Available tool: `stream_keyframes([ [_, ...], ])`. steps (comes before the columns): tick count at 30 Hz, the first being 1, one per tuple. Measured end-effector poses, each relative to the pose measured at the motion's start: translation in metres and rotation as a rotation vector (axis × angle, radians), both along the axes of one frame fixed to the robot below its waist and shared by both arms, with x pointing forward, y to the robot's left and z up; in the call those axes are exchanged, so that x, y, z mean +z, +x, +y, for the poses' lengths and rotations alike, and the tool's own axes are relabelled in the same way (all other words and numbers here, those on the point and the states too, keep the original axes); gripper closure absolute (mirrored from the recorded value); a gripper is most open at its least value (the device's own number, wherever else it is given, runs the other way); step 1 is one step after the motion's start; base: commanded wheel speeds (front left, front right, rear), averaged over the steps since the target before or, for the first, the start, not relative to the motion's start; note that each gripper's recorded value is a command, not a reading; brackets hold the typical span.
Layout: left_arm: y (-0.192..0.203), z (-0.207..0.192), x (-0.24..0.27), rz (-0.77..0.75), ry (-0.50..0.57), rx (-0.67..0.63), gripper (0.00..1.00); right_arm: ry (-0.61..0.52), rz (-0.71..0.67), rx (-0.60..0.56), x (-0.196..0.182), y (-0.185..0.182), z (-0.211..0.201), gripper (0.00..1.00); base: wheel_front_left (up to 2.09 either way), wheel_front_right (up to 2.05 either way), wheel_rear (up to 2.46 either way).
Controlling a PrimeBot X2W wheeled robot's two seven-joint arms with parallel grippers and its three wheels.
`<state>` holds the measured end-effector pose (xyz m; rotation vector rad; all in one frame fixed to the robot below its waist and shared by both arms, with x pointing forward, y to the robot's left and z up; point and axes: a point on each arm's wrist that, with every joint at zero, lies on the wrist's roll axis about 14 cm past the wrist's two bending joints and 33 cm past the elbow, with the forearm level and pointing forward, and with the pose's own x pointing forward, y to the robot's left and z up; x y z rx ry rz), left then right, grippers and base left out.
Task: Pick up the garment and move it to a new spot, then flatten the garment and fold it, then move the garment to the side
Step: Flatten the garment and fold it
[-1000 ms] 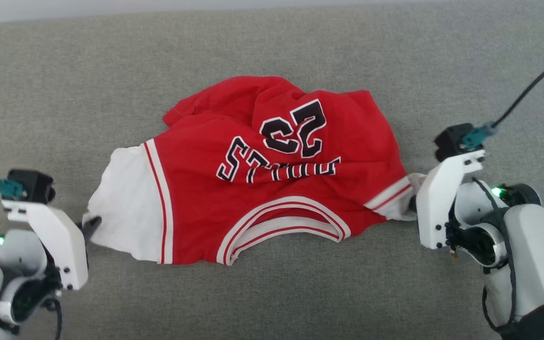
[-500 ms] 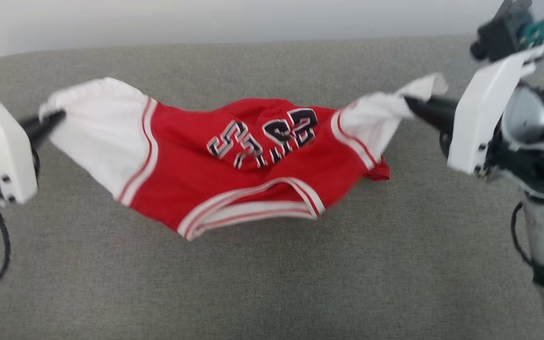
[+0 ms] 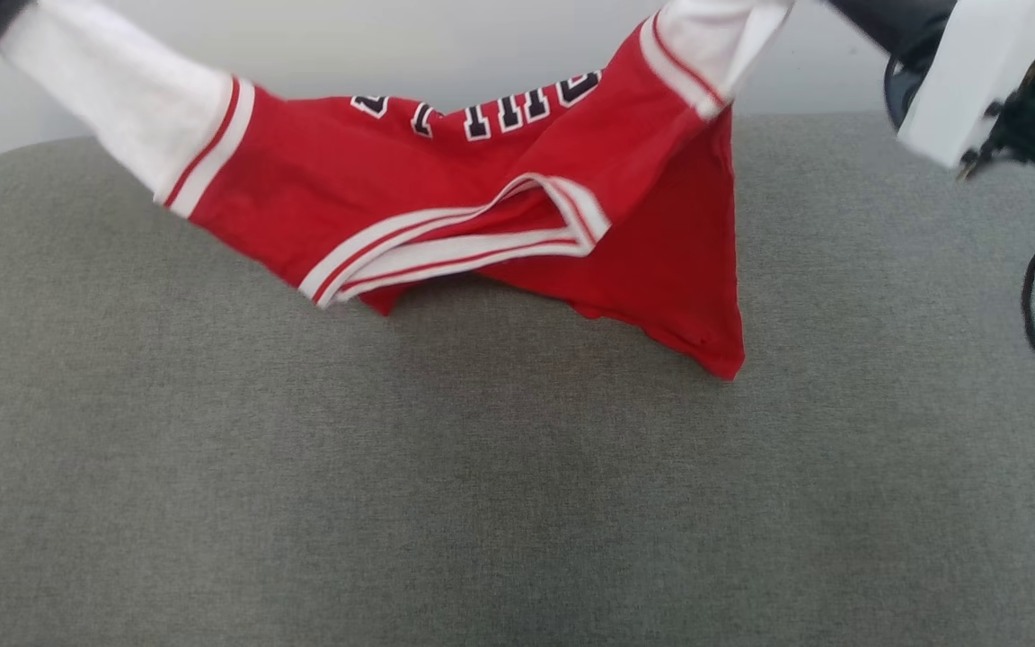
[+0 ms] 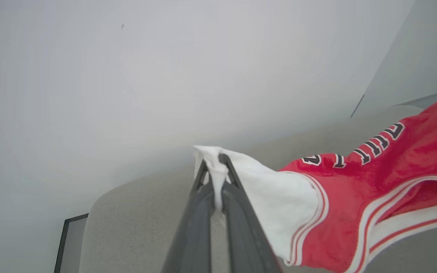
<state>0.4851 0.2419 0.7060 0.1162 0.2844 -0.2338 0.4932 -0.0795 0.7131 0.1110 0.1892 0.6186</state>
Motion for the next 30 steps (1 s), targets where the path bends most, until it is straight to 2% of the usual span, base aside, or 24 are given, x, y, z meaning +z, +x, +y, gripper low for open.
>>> stream_keyframes([
  [6,0.017,-0.005,0.024,-0.084,0.015,-0.009,1.0,0.006,-0.097,-0.049,0.022,0.021,-0.004,1.0,0.0,0.0,0.0],
  [15,0.071,-0.005,0.038,-0.249,0.044,0.01,1.0,0.009,-0.244,-0.165,0.028,0.081,-0.008,1.0,0.0,0.0,0.0],
  [23,0.117,-0.005,0.07,-0.515,0.067,0.029,1.0,-0.003,-0.505,-0.276,0.041,0.136,-0.013,1.0,0.0,0.0,0.0],
  [28,0.128,-0.006,0.092,-0.705,0.087,0.021,1.0,-0.024,-0.698,-0.314,0.052,0.152,-0.013,1.0,0.0,0.0,0.0],
  [30,0.128,-0.008,0.093,-0.741,0.097,0.011,1.0,-0.036,-0.714,-0.32,0.05,0.156,-0.014,1.0,0.0,0.0,0.0],
])
